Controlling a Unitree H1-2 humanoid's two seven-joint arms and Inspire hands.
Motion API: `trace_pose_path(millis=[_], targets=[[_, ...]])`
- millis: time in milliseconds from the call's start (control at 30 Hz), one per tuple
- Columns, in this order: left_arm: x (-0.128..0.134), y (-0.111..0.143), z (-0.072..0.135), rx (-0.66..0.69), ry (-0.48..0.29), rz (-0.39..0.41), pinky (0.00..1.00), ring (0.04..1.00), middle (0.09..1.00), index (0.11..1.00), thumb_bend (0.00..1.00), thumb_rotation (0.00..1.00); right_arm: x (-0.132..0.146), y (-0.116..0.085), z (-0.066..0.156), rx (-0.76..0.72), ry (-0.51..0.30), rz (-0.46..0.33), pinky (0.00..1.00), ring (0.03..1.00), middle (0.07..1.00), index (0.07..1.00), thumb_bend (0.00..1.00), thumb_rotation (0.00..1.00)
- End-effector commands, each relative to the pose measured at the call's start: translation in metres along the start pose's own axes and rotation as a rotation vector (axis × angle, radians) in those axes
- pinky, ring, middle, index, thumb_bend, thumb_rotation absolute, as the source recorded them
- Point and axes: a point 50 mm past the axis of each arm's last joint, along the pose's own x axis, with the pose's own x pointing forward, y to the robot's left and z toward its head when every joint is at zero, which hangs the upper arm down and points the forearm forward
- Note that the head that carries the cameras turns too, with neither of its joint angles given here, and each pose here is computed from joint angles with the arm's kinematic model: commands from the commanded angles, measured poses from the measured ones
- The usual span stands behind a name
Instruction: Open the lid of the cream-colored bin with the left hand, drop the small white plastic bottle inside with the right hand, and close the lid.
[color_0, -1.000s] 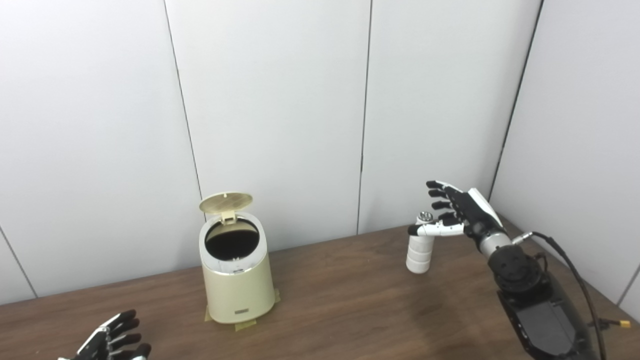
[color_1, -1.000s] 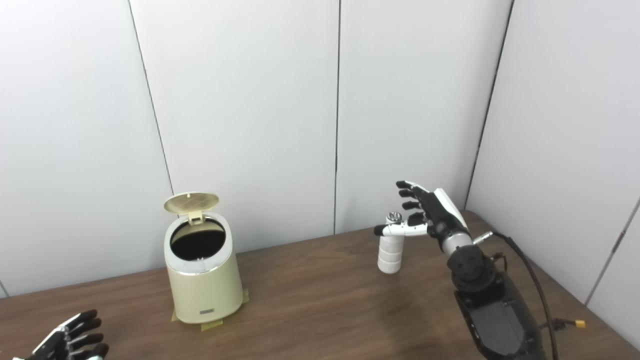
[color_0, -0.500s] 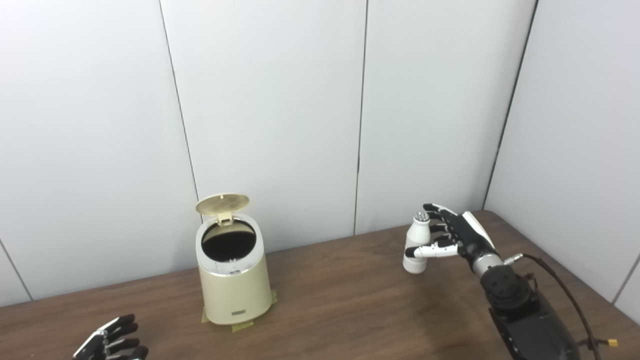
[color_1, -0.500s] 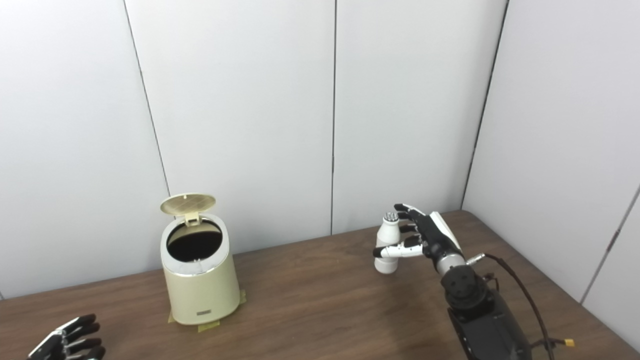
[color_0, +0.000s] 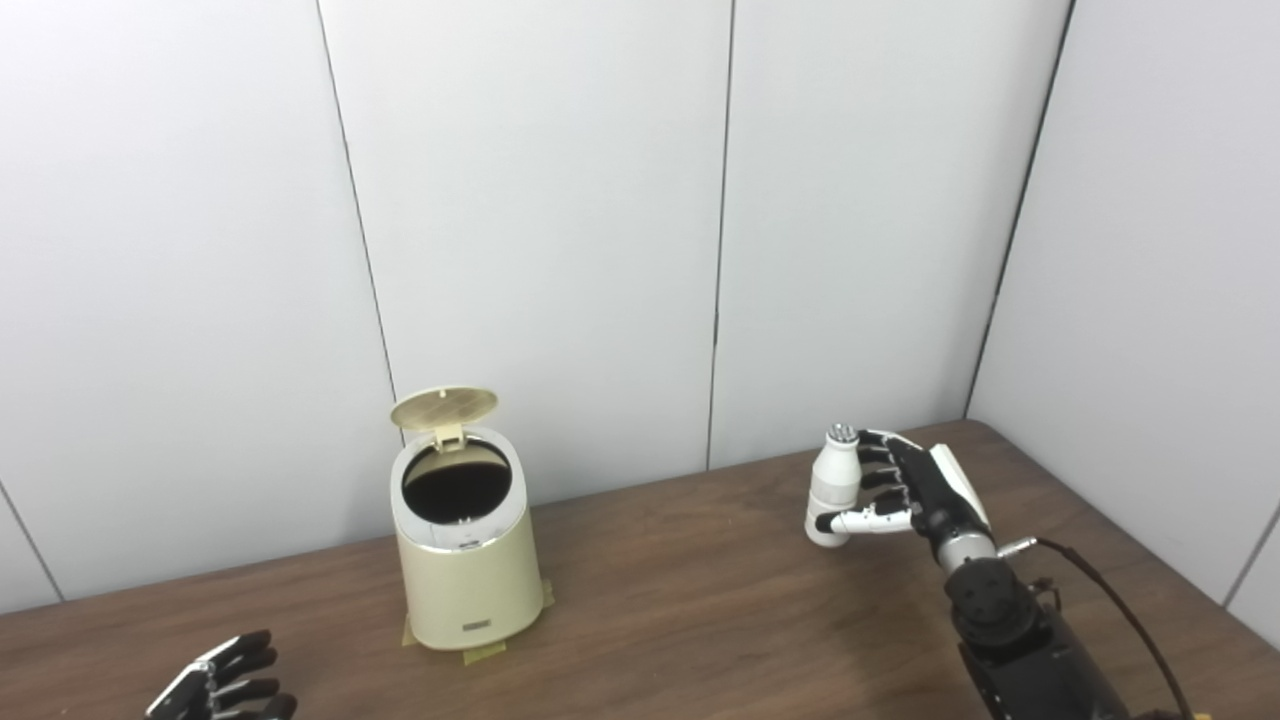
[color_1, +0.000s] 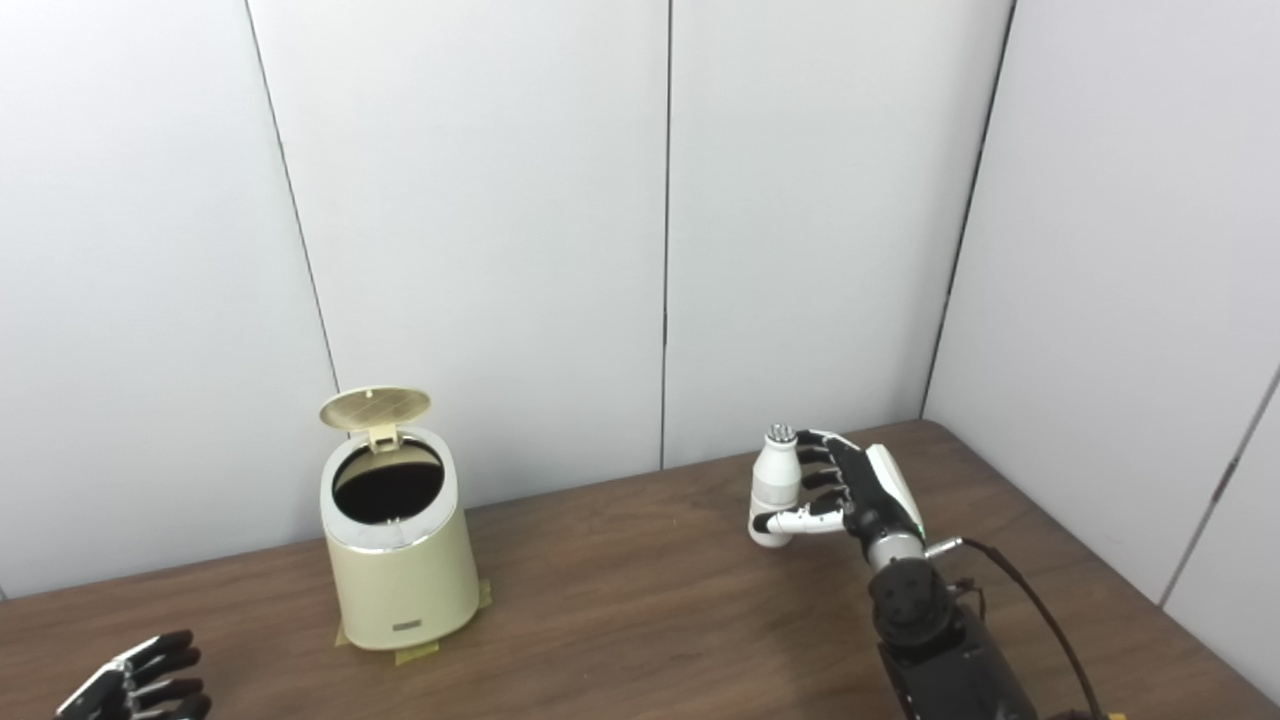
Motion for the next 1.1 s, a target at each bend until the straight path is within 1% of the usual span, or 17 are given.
trace_pose_path(millis=[0,67,133,267,533,700,767,800,833,867,900,967,1033,1067], targets=[[0.006,0.006,0.01,0.025,-0.058,0.015,0.6,0.695,0.768,0.804,0.57,0.27,0.015,-0.012,0.029,-0.003,-0.127,-0.07,0.58,0.646,0.706,0.715,0.77,0.0],[0.005,0.006,0.01,0.021,-0.055,0.014,0.59,0.691,0.766,0.802,0.57,0.28,0.015,-0.008,0.029,-0.022,-0.14,-0.077,0.58,0.626,0.686,0.7,0.77,0.0],[0.005,0.006,0.009,0.016,-0.054,0.012,0.61,0.698,0.768,0.803,0.58,0.28,0.016,-0.005,0.029,-0.023,-0.144,-0.073,0.57,0.616,0.677,0.694,0.76,0.0],[0.003,0.005,0.011,0.022,-0.05,0.014,0.62,0.706,0.772,0.807,0.58,0.29,0.016,0.0,0.03,-0.025,-0.123,-0.073,0.58,0.635,0.689,0.701,0.76,0.0],[0.002,0.005,0.011,0.026,-0.043,0.013,0.63,0.707,0.772,0.804,0.57,0.27,0.015,0.004,0.033,-0.004,-0.122,-0.074,0.56,0.612,0.68,0.701,0.78,0.0],[0.002,0.006,0.01,0.028,-0.044,0.011,0.62,0.706,0.774,0.806,0.57,0.28,0.015,0.004,0.034,-0.014,-0.13,-0.075,0.56,0.618,0.684,0.71,0.78,0.0],[0.002,0.006,0.009,0.028,-0.045,0.01,0.63,0.708,0.776,0.806,0.56,0.27,0.015,0.005,0.033,-0.003,-0.145,-0.099,0.55,0.613,0.671,0.701,0.78,0.0],[0.002,0.006,0.009,0.03,-0.044,0.009,0.63,0.707,0.775,0.807,0.55,0.26,0.015,0.005,0.033,0.004,-0.157,-0.116,0.53,0.59,0.64,0.679,0.78,0.0],[0.002,0.006,0.01,0.033,-0.043,0.009,0.63,0.707,0.775,0.808,0.55,0.26,0.015,0.005,0.032,-0.004,-0.169,-0.137,0.5,0.562,0.611,0.655,0.77,0.0],[0.002,0.006,0.01,0.035,-0.042,0.009,0.63,0.706,0.774,0.81,0.55,0.26,0.016,0.005,0.031,-0.007,-0.185,-0.156,0.46,0.523,0.539,0.59,0.65,0.0],[0.002,0.006,0.01,0.037,-0.041,0.009,0.63,0.705,0.774,0.811,0.56,0.27,0.016,0.006,0.03,-0.01,-0.196,-0.169,0.41,0.475,0.489,0.546,0.58,0.0],[0.002,0.005,0.01,0.027,-0.043,0.007,0.63,0.709,0.777,0.812,0.55,0.26,0.017,0.006,0.028,0.001,-0.206,-0.189,0.36,0.433,0.471,0.53,0.53,0.0],[0.002,0.005,0.01,0.024,-0.044,0.005,0.63,0.712,0.781,0.812,0.53,0.24,0.018,0.005,0.027,0.01,-0.212,-0.199,0.34,0.413,0.473,0.529,0.52,0.0],[0.002,0.005,0.009,0.026,-0.044,0.005,0.64,0.712,0.782,0.816,0.53,0.24,0.018,0.005,0.026,0.021,-0.213,-0.204,0.34,0.407,0.473,0.531,0.52,0.0]])
